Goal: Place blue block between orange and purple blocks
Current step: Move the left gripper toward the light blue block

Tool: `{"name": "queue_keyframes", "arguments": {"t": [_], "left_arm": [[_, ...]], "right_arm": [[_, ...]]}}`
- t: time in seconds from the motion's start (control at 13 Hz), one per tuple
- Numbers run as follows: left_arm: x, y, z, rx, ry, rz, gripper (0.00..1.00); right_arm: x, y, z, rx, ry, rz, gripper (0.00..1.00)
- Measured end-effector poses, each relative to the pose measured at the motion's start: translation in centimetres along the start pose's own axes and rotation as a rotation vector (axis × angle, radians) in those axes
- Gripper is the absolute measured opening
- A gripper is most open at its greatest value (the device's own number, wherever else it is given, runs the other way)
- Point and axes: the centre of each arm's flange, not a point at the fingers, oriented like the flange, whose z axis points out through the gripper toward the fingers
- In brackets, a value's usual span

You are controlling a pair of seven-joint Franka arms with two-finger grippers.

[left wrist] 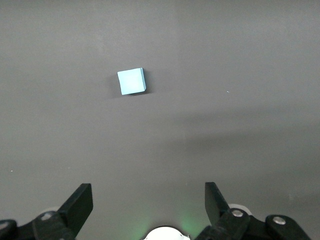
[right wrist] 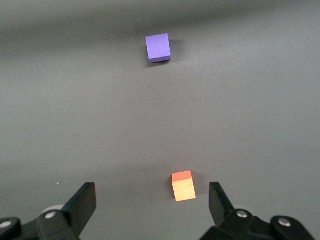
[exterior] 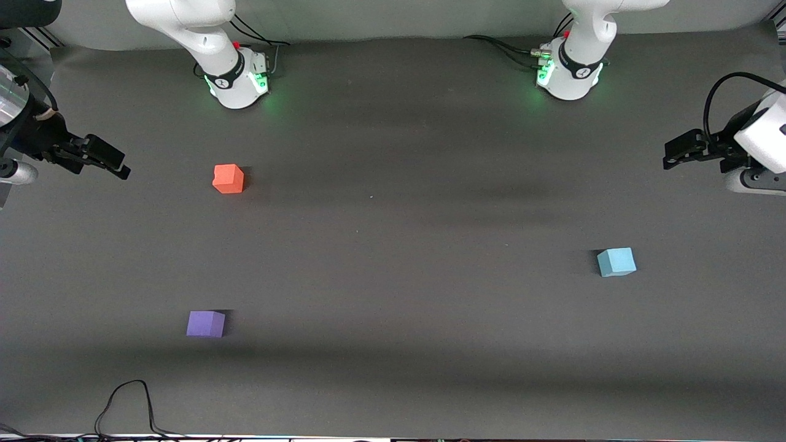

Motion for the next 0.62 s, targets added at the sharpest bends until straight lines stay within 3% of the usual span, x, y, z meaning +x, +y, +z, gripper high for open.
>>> {"name": "queue_keyframes", "arguments": {"t": [0.62], "left_arm": [[-0.1, -1.3, 0.0, 0.0, 0.0, -0.023, 1.0]], "right_arm": [[0.2, 0.3, 0.3, 0.0, -0.001, -0.002, 1.0]]}}
